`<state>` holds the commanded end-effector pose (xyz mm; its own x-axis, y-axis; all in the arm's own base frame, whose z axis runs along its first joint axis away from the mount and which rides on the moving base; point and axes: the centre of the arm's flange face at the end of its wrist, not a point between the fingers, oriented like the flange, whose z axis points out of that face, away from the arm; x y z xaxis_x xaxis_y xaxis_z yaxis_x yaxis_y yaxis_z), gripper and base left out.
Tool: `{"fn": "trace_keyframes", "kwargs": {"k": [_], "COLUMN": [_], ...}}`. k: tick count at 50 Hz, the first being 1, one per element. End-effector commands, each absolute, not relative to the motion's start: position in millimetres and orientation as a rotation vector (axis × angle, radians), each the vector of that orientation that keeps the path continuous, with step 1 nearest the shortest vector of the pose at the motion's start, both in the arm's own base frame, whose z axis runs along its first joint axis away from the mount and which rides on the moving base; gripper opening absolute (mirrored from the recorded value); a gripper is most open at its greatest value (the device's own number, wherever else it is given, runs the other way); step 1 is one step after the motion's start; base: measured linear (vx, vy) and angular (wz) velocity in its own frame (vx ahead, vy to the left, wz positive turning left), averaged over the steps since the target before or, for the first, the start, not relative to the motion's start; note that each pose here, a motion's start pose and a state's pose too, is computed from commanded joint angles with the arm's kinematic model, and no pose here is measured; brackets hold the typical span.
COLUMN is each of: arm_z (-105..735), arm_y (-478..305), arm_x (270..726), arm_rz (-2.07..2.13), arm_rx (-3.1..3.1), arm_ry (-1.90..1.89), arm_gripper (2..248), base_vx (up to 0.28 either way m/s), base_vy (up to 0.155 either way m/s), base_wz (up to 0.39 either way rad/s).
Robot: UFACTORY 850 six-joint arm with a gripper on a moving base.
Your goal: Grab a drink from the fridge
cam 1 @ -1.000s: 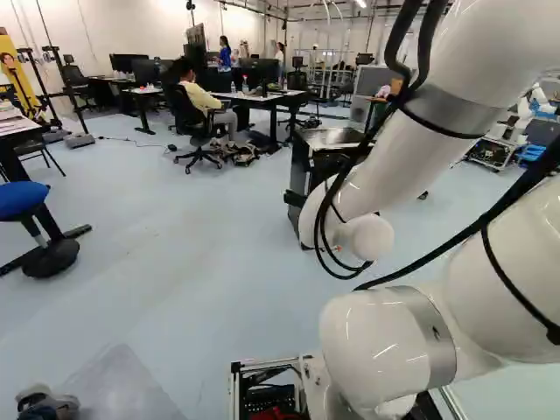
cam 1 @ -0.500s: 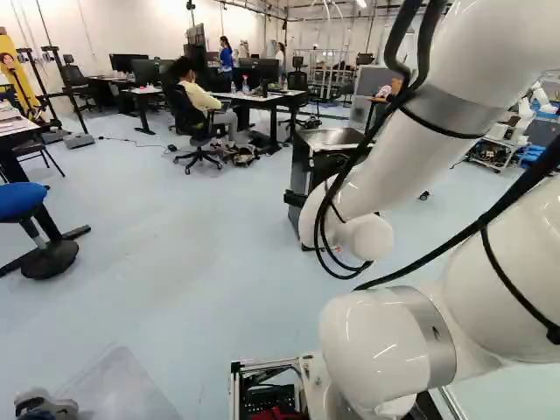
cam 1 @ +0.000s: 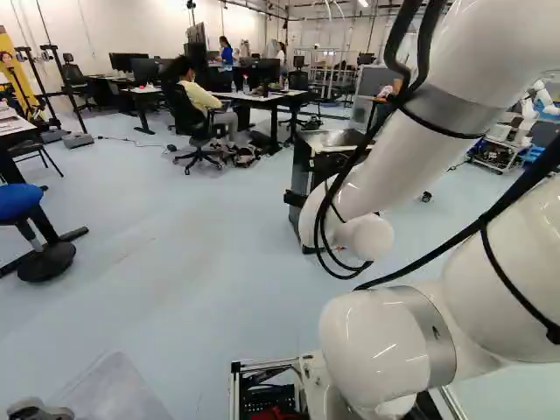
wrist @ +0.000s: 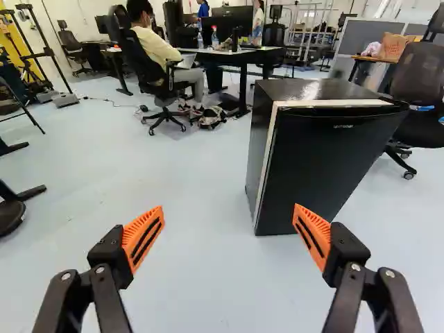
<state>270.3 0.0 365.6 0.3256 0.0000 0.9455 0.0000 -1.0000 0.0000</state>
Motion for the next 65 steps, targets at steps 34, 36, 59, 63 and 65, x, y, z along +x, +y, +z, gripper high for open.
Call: {"fn": "trace_keyframes", "kwargs": {"k": [34,36,59,63,65], "arm_z": [365.6,365.6,365.6,365.6,365.6], "arm_y": [0.0,0.0,0.0,0.0,0.0], "arm_x": [270.3,270.3,270.3,270.3,270.3], "arm_rz": [1.824,1.824,1.824,1.824,1.824], "arm_rx": [2.558,2.558,2.558,2.558,2.558], "arm_ry": [0.000,0.000,0.000,0.000,0.000], "arm_gripper": [247,247,247,247,247], "base_vx": [0.071,0.079,0.064,0.055,0.053], "base_vy": [-0.044,-0.067,-0.066,-0.065,-0.065], "base_wz": [0.006,0.002,0.004,0.000,0.000]}}
